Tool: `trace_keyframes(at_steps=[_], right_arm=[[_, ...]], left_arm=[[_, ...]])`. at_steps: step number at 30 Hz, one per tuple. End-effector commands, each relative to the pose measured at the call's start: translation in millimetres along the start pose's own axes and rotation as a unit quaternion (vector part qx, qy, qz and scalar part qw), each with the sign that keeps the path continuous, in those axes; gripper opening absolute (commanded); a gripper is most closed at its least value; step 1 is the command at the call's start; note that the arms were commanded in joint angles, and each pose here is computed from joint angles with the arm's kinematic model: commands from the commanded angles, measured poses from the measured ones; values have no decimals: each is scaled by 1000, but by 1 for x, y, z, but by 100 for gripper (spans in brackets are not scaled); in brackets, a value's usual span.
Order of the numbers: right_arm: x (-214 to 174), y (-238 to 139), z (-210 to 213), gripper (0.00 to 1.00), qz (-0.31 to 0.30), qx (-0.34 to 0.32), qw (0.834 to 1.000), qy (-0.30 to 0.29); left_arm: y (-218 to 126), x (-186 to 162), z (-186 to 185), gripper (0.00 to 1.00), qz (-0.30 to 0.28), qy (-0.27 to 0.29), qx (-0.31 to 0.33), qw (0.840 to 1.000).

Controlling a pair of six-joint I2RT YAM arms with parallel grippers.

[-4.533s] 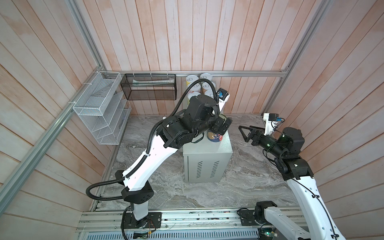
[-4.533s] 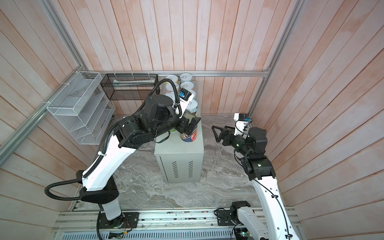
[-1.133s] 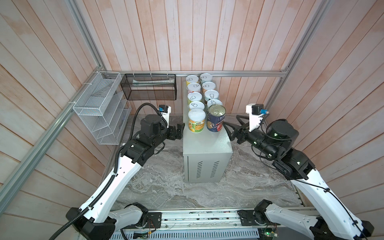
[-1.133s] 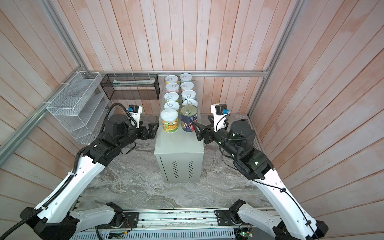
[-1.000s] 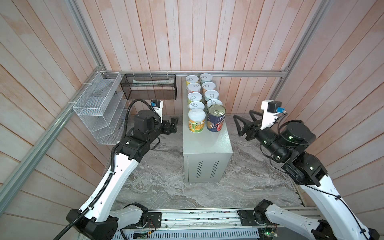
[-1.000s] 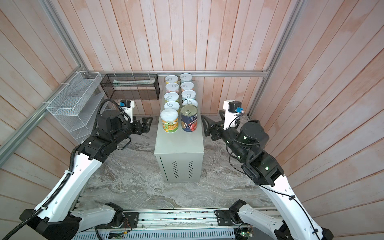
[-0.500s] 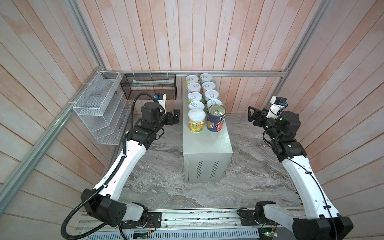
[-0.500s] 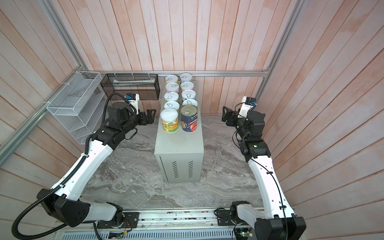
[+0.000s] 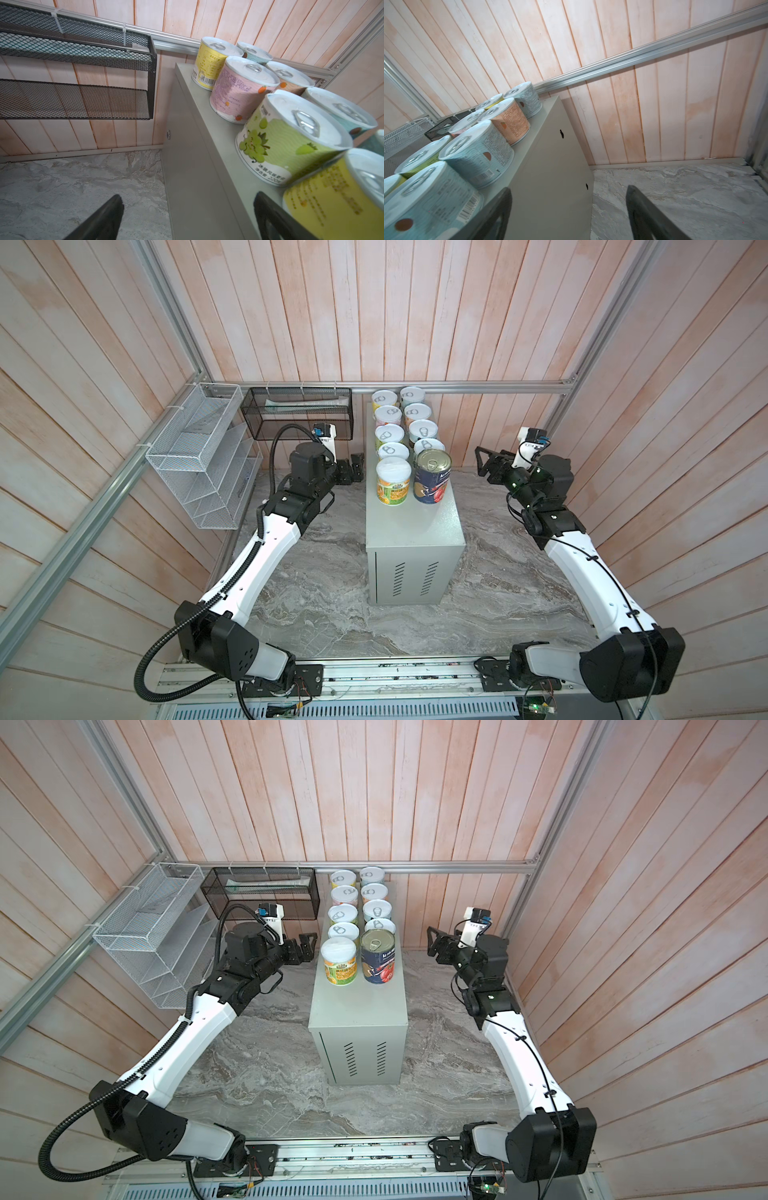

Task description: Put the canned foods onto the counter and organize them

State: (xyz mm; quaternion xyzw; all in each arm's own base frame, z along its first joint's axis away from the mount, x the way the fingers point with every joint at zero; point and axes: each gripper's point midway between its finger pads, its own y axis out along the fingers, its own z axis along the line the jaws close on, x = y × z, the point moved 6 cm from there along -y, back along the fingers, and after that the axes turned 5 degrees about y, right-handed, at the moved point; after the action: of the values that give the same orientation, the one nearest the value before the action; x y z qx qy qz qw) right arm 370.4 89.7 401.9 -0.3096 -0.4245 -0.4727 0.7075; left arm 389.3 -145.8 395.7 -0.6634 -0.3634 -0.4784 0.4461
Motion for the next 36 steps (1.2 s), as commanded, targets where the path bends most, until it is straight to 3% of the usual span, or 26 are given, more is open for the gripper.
trace_keyframes(at_steps=[1,19,34,36], right_arm=[[14,4,27,85,-31,25,999,-22],[-19,35,70,85,17,64,997,-32],[-12,39,73,85,15,42,999,-31],[-13,38,66,84,12,12,1000,-16]], left_arm=[[5,0,-2,100,-9,-8,-10,1000],[11,-15,-16,100,4,-9,-34,999],[12,-21,-13,100,13,-25,-17,999],[9,-19,-13,100,11,-39,-5,999]])
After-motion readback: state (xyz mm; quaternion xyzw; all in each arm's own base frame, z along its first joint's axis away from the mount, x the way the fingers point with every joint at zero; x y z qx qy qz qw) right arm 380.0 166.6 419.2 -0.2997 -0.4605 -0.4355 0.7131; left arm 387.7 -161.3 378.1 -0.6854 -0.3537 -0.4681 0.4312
